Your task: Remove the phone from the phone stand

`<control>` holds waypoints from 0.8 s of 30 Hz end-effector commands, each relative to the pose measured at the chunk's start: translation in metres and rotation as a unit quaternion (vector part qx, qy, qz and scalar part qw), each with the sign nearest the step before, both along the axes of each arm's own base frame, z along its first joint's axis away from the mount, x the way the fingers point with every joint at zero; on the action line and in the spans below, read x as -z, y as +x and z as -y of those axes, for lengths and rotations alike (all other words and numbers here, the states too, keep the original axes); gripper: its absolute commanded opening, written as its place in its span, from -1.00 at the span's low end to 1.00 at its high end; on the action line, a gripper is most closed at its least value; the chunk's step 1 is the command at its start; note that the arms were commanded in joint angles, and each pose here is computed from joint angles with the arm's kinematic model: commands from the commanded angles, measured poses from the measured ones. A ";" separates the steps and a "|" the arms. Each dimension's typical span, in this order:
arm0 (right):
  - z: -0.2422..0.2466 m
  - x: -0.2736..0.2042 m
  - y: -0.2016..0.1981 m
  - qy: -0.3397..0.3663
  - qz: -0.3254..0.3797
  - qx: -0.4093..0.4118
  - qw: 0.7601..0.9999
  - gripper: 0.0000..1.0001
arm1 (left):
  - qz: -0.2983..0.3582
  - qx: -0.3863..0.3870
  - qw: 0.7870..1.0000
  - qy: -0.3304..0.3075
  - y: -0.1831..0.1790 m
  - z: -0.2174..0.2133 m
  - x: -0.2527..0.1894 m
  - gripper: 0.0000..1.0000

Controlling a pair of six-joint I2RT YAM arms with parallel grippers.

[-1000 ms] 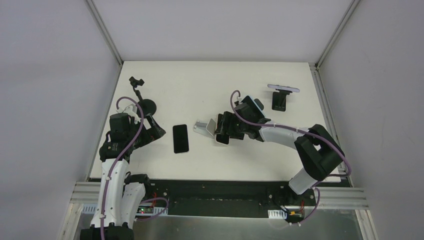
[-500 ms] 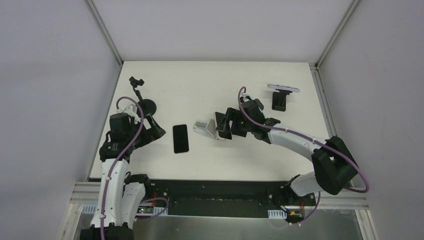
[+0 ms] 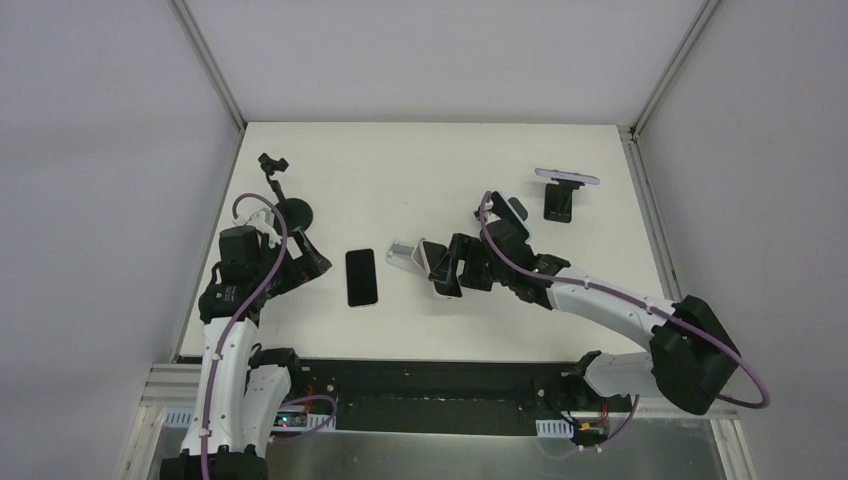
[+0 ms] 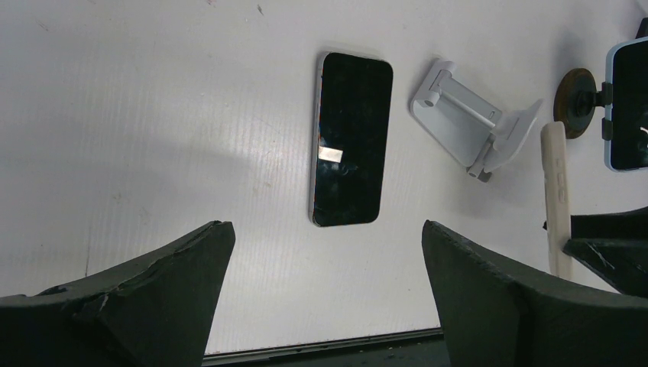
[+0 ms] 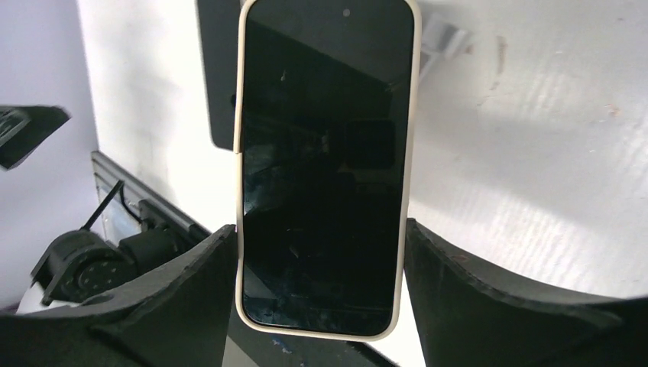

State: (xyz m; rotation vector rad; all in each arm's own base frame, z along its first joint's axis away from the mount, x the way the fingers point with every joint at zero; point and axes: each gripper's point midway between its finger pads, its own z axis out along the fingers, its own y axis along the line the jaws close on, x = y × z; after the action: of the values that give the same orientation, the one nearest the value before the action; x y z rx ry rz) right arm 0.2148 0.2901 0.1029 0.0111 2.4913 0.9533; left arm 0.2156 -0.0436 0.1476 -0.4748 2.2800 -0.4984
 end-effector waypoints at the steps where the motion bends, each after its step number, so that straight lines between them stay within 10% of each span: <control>1: -0.013 -0.043 -0.007 0.044 0.049 0.001 0.998 0.03 | 0.012 0.005 1.000 -0.007 0.001 0.004 -0.010 0.98; 24: -0.047 -0.009 -0.068 -0.022 -0.026 0.018 0.999 0.02 | 0.013 0.004 1.000 -0.007 0.001 0.004 -0.010 0.98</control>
State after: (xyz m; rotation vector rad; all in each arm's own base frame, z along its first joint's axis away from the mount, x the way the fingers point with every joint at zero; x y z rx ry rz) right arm 0.1326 0.3153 0.0878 -0.0250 2.6108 0.8490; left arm 0.2156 -0.0435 0.1475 -0.4750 2.2799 -0.4980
